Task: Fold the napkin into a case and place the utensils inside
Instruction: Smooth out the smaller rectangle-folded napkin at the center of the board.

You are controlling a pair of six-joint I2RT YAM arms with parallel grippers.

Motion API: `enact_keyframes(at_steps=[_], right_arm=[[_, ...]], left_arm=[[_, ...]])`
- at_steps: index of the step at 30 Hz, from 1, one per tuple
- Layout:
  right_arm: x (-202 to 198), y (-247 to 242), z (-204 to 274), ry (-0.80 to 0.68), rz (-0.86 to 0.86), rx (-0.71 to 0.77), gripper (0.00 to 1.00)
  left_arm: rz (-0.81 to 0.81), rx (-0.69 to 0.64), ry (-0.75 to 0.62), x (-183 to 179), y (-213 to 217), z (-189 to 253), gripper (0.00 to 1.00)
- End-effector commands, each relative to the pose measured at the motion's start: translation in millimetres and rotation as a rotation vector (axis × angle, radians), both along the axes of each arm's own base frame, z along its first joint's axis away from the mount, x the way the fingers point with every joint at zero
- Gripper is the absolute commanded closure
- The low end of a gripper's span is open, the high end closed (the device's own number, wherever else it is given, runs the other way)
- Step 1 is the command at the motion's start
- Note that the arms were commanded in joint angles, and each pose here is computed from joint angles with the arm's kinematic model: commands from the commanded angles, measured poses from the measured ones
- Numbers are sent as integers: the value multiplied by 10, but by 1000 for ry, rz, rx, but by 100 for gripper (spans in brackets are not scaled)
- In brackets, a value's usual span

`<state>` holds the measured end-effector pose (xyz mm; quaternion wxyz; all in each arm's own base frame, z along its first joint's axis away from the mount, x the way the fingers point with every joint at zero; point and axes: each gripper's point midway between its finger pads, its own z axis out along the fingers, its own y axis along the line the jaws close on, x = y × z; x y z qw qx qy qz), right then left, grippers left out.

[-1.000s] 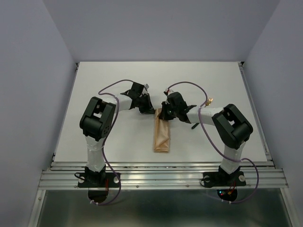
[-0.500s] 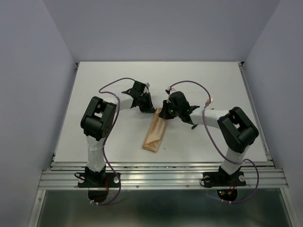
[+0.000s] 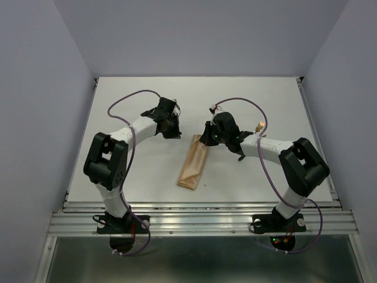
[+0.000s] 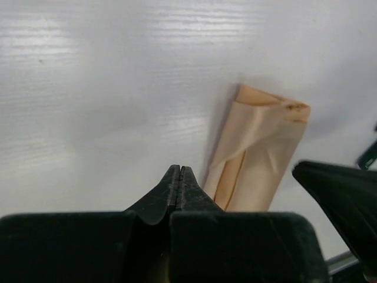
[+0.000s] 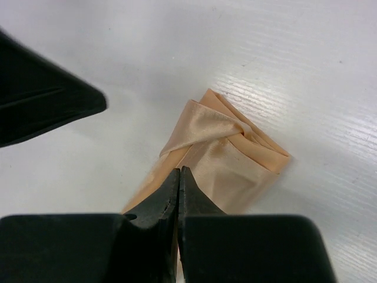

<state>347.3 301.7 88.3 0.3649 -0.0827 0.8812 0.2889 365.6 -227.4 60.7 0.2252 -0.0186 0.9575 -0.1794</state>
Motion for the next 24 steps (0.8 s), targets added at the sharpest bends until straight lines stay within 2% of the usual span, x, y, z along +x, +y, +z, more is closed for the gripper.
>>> enact_keyframes(at_steps=[1, 4, 9, 16, 24], right_arm=[[81, 32, 173, -38, -22, 23, 99], [-90, 56, 111, 11, 31, 41, 99], [-438, 127, -45, 84, 75, 51, 99], [-444, 23, -239, 107, 19, 21, 99], [-343, 111, -351, 106, 49, -9, 99]], left_arm=[[-39, 2, -65, -433, 83, 395, 100], [-37, -23, -34, -635, 125, 249, 100], [-66, -51, 43, -700, -7, -161, 100], [-95, -69, 81, -752, -202, -420, 100], [-117, -114, 88, -837, -347, -391, 100]])
